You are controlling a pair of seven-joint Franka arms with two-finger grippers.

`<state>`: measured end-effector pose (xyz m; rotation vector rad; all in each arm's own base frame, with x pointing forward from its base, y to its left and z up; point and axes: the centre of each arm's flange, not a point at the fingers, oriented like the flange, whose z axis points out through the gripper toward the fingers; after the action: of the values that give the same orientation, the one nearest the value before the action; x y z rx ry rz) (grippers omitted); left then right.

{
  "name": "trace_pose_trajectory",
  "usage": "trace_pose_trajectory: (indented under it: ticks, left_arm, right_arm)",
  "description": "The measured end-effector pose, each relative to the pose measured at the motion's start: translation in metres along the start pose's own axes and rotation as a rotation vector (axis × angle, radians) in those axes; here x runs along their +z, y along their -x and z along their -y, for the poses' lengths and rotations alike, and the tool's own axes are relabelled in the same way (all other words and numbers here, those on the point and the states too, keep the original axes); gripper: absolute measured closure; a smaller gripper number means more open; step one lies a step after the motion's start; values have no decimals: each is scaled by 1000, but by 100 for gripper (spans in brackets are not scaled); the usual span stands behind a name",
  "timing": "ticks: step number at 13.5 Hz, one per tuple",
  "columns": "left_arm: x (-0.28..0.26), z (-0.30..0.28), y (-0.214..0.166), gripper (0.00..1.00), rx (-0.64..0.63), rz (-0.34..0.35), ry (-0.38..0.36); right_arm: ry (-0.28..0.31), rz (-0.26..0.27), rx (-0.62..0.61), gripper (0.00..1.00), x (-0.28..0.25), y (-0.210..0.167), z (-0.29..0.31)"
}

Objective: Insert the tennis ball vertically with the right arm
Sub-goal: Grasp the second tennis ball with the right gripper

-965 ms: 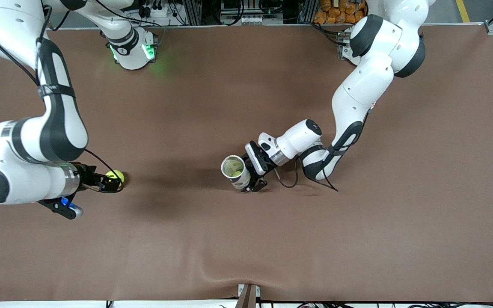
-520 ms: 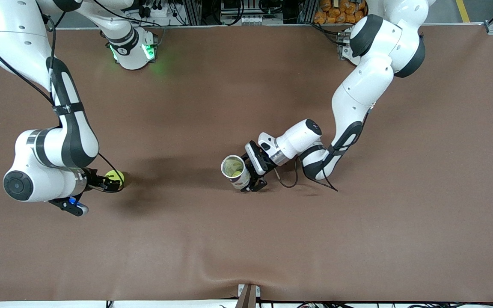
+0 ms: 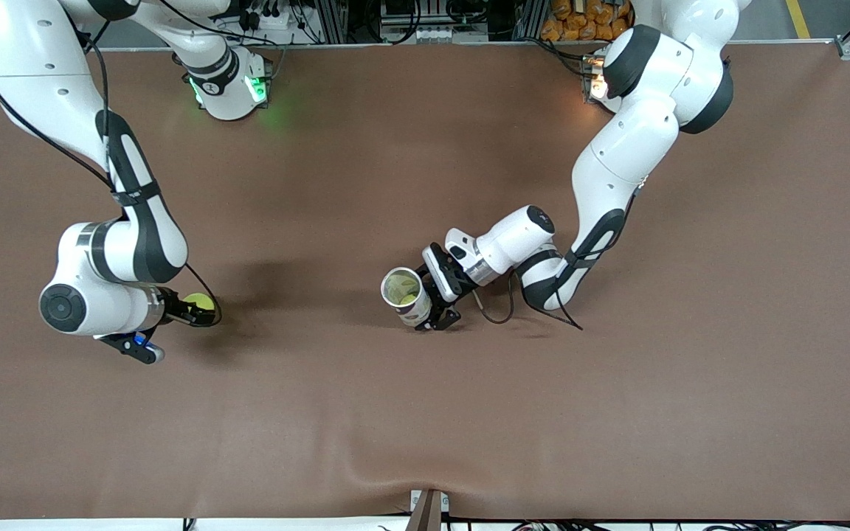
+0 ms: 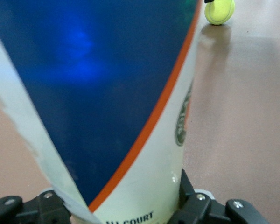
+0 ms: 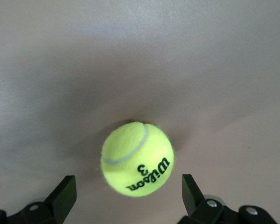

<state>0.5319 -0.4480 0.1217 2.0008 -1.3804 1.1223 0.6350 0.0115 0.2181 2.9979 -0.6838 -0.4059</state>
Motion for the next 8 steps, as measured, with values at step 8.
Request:
trace_pose_trajectory:
  ticks: [8]
  left_arm:
    - [0, 0, 0, 17, 0, 0, 0]
  right_arm:
    - [-2, -22, -9, 35, -4, 2, 1]
